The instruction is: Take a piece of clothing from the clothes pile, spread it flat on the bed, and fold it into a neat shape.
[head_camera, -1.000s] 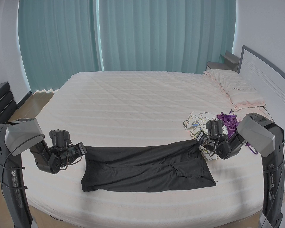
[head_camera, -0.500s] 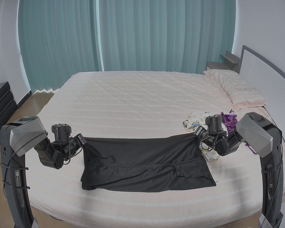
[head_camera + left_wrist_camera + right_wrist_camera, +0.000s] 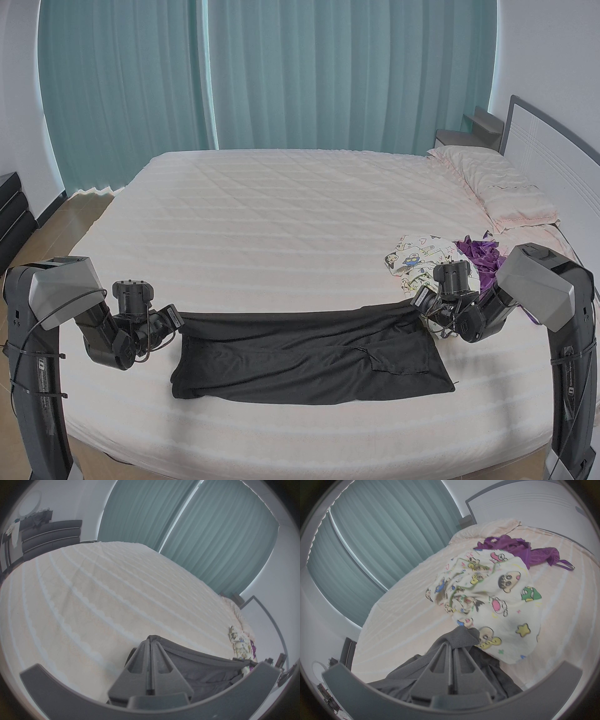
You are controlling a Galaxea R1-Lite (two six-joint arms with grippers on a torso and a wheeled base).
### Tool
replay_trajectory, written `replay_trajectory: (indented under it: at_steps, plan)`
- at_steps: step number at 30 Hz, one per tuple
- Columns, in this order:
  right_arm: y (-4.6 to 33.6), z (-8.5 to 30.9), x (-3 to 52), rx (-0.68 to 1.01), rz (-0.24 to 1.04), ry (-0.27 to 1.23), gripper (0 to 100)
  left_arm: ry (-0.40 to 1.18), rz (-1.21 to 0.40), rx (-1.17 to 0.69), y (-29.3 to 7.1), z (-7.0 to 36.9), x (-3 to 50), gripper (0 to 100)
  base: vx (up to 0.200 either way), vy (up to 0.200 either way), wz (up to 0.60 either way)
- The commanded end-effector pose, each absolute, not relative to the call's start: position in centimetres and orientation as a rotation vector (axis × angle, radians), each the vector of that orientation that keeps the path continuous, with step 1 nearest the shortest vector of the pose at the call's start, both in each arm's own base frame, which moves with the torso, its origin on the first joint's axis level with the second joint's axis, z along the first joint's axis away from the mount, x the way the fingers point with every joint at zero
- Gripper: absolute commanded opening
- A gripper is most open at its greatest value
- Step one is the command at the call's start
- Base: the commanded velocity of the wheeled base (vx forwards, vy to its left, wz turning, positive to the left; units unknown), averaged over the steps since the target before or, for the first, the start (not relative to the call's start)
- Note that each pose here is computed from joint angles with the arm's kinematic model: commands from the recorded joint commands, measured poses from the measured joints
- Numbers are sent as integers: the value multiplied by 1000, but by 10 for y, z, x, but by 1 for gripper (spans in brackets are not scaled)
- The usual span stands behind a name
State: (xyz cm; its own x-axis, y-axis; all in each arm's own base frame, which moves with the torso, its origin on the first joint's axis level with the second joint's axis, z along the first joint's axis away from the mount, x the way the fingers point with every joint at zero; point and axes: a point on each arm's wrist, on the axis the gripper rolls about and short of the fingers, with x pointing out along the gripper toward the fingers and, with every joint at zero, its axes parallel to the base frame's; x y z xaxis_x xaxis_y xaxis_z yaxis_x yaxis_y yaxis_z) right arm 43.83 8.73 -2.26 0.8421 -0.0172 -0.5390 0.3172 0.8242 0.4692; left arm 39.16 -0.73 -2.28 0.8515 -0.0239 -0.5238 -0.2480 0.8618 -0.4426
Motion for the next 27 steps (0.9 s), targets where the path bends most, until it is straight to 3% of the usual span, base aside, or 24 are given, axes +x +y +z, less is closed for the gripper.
replay_trajectory:
  at_steps: [1,14,15,16,17,27]
  plan:
    - [86,-36,423,555,-197,605,0,615,124,-468,-6,-36,378,0,0,0,0]
    - [85,-52,406,461,-183,685,0,755,128,-399,-9,-60,367,0,0,0,0]
    - [85,-52,405,450,-182,692,100,765,129,-395,-9,-61,366,0,0,0,0]
    - [85,-52,404,443,-180,697,100,765,129,-395,-9,-61,366,0,0,0,0]
    - [85,-54,401,430,-179,707,100,775,128,-386,-9,-60,365,100,0,0,0]
    - [78,-28,392,432,-186,670,100,770,121,-365,-7,-40,354,100,0,0,0]
